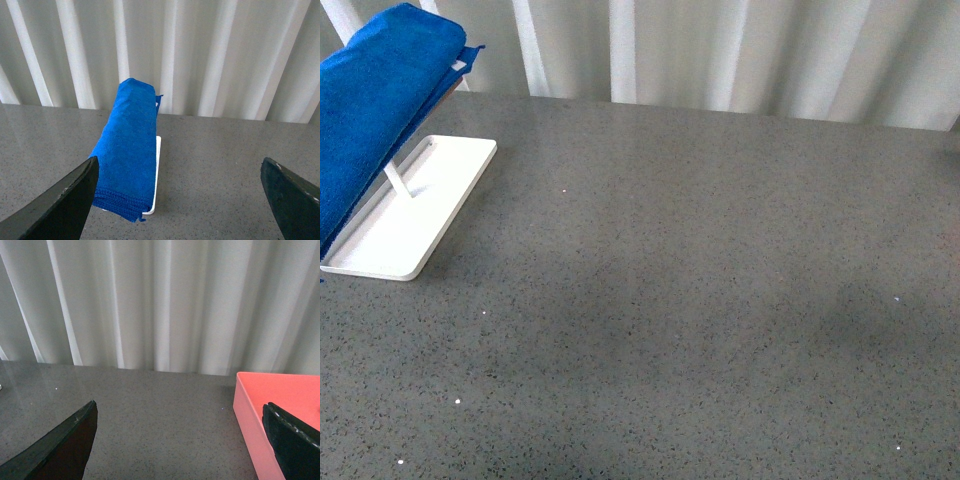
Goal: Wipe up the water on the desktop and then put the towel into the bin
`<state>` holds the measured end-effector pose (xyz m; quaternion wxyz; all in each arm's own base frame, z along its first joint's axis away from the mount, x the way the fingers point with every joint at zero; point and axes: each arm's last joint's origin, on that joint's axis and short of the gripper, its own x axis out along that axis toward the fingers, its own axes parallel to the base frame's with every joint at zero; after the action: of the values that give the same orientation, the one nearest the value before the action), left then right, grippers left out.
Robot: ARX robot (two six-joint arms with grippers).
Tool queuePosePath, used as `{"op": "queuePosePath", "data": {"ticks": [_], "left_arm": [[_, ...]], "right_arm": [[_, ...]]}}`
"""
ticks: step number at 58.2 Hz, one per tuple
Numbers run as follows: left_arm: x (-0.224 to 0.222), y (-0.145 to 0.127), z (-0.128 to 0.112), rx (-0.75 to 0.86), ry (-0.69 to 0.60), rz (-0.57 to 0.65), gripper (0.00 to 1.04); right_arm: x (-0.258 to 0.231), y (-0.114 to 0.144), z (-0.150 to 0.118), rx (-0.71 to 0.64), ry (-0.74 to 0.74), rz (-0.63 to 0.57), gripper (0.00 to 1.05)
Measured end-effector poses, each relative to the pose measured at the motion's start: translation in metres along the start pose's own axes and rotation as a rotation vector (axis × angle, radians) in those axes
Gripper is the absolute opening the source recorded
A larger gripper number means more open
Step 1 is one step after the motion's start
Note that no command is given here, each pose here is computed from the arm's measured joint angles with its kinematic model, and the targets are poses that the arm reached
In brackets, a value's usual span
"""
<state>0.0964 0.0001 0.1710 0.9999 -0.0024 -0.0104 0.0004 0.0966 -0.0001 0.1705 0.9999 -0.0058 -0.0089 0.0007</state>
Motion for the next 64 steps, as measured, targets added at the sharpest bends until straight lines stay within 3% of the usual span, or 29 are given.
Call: {"op": "queuePosePath", "data": {"ticks": [64], "left_arm": [[0.0005,0.0000,-0.0012,-0.018,0.020,-0.025,0.98]], "right_arm": [[0.0000,0.0000,0.0000,0.000,0.000,0.000,0.98]]}}
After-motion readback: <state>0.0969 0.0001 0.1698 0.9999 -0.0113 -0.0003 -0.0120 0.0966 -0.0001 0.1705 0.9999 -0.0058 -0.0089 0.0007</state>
